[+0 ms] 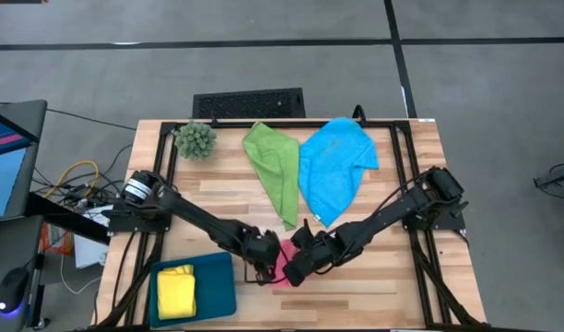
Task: Fold microfiber towels
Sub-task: Fold the pink microfiber towel
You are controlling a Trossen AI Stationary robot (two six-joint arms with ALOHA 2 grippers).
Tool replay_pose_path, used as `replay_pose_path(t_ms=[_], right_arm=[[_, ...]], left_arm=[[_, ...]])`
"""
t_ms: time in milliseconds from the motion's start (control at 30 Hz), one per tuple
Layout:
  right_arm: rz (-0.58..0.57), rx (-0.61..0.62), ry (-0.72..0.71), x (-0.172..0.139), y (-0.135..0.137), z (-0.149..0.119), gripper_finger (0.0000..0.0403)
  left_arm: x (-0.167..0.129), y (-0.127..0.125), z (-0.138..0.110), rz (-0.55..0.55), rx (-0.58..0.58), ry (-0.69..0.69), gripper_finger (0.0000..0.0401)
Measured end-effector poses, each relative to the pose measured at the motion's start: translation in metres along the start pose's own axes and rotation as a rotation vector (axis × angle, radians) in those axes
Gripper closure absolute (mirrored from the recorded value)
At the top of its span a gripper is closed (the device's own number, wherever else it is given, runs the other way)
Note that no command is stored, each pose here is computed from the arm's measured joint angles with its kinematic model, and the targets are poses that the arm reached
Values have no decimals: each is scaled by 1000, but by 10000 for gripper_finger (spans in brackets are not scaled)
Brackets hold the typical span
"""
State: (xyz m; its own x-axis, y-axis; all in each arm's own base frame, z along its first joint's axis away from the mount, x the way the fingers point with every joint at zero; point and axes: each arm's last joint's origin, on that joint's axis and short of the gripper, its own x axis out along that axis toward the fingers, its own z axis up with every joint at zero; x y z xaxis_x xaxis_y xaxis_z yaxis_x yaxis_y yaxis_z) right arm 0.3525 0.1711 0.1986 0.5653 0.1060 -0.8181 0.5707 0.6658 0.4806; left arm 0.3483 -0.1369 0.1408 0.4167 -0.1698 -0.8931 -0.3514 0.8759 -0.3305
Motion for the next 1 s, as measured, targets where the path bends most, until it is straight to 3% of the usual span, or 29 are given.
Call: replay_pose_path(t_ms=[433, 600, 733, 1000], right_arm=[[5, -4, -8, 2, -2, 1, 394], [0, -8, -7, 3, -3, 0, 394], [28, -28, -18, 3, 0, 1, 394], [68, -51, -54, 3, 4, 3, 394]], left_arm=[[17, -5, 12, -66, -31, -143, 401], [18, -3, 14, -86, -64, -123, 401], [-3, -6, 18, -141, -82, -108, 401], [-44, 0, 3, -55, -109, 45, 401]])
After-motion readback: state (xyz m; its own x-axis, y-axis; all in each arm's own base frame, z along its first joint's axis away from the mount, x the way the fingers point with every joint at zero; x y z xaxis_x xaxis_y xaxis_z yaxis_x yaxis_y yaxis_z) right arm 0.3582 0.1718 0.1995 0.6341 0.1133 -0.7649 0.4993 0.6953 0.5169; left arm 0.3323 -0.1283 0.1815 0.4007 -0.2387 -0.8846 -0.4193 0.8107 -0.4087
